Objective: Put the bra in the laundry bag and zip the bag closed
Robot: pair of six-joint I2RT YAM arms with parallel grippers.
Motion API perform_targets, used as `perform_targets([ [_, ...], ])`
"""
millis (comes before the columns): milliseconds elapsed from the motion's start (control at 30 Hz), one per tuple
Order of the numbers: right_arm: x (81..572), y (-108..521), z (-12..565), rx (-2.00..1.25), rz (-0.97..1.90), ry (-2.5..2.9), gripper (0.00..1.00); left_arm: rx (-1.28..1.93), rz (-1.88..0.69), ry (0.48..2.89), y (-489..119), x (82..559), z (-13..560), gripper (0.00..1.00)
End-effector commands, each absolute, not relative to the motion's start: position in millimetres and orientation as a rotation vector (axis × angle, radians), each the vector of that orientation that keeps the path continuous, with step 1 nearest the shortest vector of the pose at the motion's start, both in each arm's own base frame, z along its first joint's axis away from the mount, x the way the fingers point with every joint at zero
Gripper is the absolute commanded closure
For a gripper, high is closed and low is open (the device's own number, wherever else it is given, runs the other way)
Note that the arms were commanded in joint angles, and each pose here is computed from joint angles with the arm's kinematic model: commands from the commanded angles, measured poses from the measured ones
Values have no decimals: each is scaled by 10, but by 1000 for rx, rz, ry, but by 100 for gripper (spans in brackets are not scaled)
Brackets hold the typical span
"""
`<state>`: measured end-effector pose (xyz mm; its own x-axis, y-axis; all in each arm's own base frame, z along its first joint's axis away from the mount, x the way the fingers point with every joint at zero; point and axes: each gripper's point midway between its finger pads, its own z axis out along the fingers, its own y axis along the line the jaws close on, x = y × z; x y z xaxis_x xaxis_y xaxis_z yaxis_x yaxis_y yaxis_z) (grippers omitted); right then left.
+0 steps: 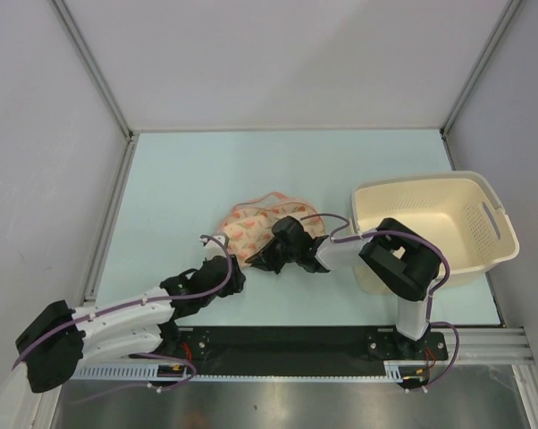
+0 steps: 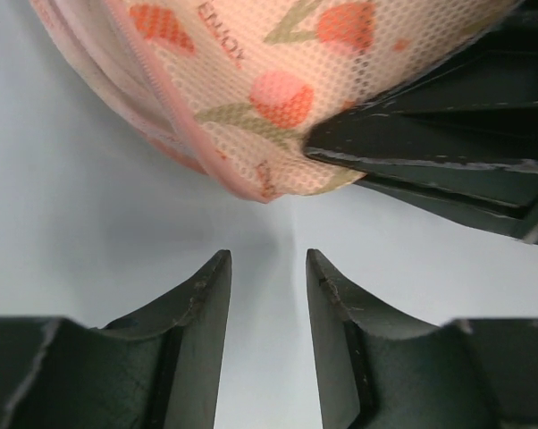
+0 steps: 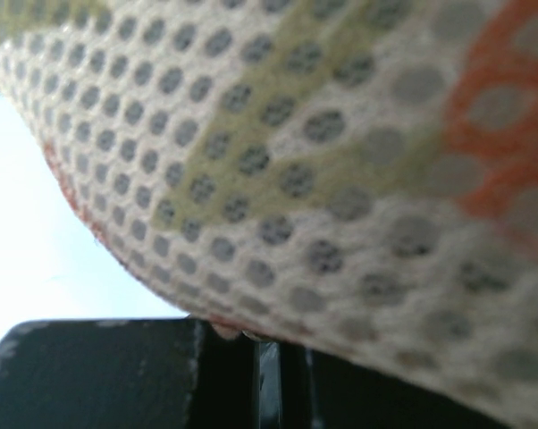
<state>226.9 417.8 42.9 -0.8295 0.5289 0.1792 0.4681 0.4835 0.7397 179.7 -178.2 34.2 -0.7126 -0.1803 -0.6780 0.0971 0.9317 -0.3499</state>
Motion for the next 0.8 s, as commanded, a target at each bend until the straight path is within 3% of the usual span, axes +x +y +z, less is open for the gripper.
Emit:
perform_targets([
  [0, 2196, 4165, 353, 950, 1281, 2655, 100, -78, -434, 2291, -1790, 1876, 313, 57],
  [267, 2207, 4147, 364, 960, 1272, 2646, 100, -44, -464, 2211, -1874, 1995, 354, 64],
  [767, 2180, 4212, 406, 971, 1286, 2652, 100, -36, -331, 2204, -1802, 2126, 240, 63],
])
